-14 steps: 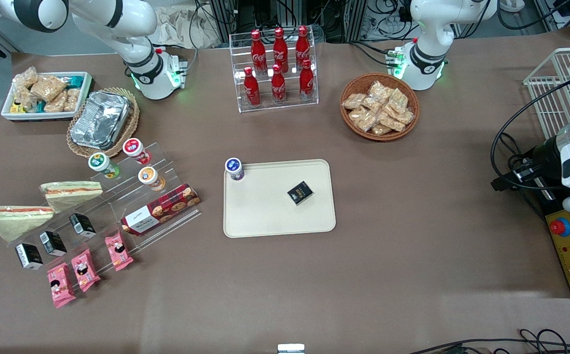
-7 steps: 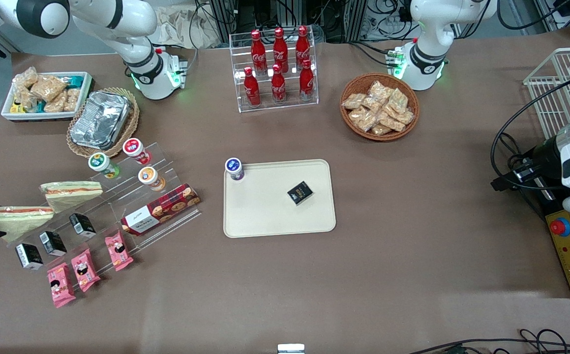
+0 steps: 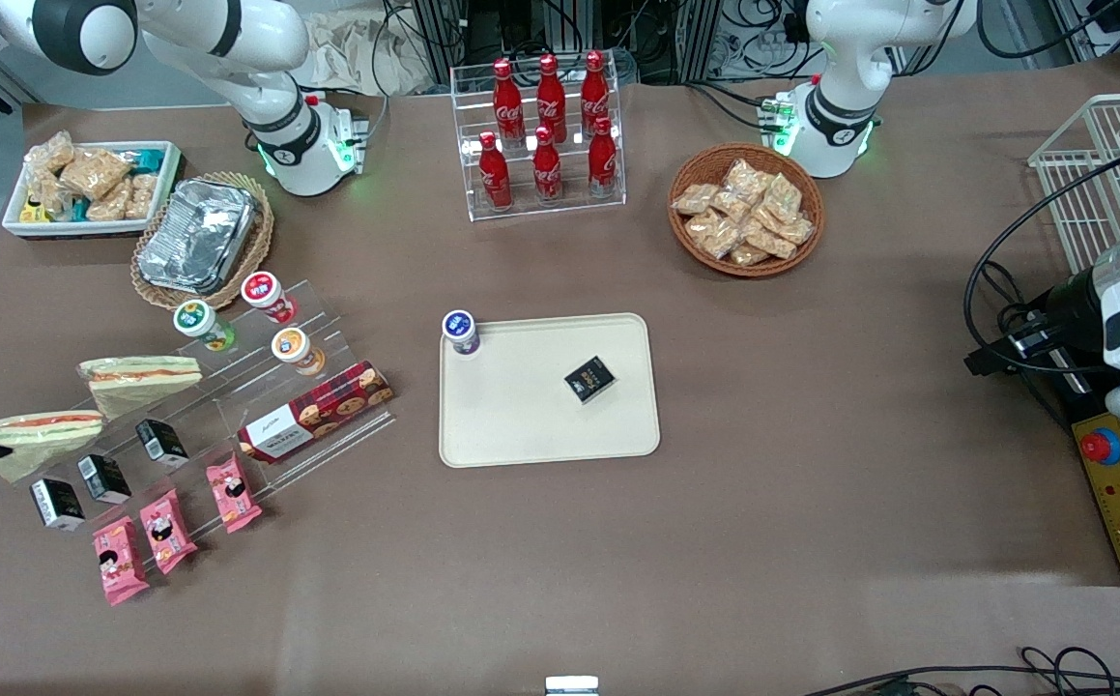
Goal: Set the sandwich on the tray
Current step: 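Lift the sandwich out of the rack with the right gripper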
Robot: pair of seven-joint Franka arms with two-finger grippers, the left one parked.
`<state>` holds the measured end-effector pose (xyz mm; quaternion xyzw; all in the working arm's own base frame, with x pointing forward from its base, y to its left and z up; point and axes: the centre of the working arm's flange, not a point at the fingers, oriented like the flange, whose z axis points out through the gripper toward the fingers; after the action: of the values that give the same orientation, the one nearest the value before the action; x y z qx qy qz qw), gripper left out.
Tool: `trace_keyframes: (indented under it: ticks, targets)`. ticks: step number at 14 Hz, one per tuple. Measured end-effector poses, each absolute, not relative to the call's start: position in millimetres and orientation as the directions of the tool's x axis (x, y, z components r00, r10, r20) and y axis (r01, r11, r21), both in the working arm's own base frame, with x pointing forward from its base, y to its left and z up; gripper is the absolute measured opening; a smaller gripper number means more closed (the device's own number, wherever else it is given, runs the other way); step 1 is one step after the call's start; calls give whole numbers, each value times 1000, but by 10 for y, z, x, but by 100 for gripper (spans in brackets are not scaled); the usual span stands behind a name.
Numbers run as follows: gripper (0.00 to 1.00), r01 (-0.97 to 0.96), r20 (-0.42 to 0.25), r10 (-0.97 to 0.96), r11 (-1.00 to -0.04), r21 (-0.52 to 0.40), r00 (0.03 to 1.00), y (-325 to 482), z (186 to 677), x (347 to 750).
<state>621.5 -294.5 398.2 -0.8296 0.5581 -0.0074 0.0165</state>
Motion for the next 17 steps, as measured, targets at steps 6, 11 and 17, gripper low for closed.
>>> trace_keyframes:
  ticks: [6, 11, 17]
  targets:
    - [33, -873, 26, -878, -477, -104, 477, -2796, 4847, 6243]
    - [30, -616, 14, -621, -779, -116, 784, -1904, 5200, 6408]
    - [18, -421, 18, -428, -896, -139, 904, -628, 5665, 6458]
